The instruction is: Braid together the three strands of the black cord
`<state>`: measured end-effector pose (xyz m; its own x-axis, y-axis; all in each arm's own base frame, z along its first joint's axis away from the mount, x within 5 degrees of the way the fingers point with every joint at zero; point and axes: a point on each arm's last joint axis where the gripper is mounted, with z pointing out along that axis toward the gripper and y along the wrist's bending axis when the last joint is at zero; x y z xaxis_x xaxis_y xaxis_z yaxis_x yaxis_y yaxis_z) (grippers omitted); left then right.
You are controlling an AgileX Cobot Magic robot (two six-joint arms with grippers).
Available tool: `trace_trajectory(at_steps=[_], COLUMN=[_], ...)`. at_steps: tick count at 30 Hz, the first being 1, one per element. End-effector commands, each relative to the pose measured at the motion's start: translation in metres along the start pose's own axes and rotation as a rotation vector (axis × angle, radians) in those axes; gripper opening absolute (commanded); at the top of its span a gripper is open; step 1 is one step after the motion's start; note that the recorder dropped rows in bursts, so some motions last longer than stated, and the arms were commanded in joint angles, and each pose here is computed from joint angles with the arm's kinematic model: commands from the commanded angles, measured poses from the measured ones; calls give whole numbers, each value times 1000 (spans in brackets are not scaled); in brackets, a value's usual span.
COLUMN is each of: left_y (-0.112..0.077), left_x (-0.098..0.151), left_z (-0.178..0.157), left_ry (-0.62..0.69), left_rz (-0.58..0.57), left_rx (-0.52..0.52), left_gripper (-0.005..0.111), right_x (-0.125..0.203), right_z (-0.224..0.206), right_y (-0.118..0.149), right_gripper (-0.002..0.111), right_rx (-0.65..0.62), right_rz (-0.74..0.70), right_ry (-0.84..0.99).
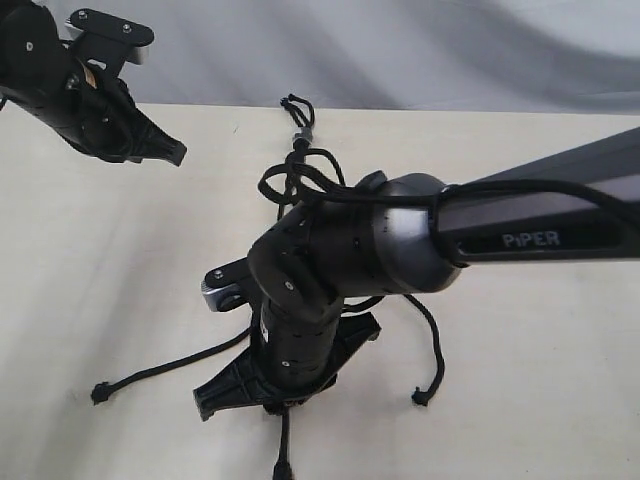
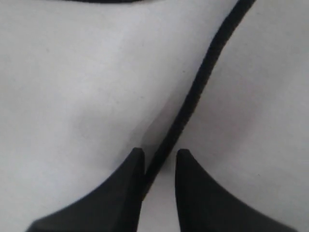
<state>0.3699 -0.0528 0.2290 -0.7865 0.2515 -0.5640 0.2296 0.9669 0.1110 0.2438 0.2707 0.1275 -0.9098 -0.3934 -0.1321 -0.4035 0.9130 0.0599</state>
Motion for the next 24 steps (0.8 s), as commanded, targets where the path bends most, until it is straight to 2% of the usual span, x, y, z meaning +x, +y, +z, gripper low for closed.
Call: trace_trajectory(at_steps=[1, 6, 8, 10, 16, 20, 24], left_y=[0, 0, 0, 0, 0, 0, 0], left_x=[1, 1, 2, 2, 2, 2, 2], left_z=[-1, -1, -1, -1, -1, -1, -1], left_ry=[-4, -2, 0, 0, 4, 4, 4], left_rz=[-12, -12, -12, -12, -12, -12, -12], left_rx=[0, 0, 0, 0, 0, 0, 0], left_gripper=[0, 0, 0, 0, 0, 0, 0], right_x=[-4, -2, -4, -9, -24, -38, -57], right_z=[6, 0, -4, -8, -26, -46, -63], right_y=[2, 4, 7, 9, 11, 4, -21], right_gripper=[23, 20, 13, 0, 0, 0, 0], right_rx=[15, 10, -6, -14, 31, 163, 451], right_rz=[-59, -179, -223, -267, -343, -405, -538], right_ry=[36, 107, 117, 98, 72, 74, 16])
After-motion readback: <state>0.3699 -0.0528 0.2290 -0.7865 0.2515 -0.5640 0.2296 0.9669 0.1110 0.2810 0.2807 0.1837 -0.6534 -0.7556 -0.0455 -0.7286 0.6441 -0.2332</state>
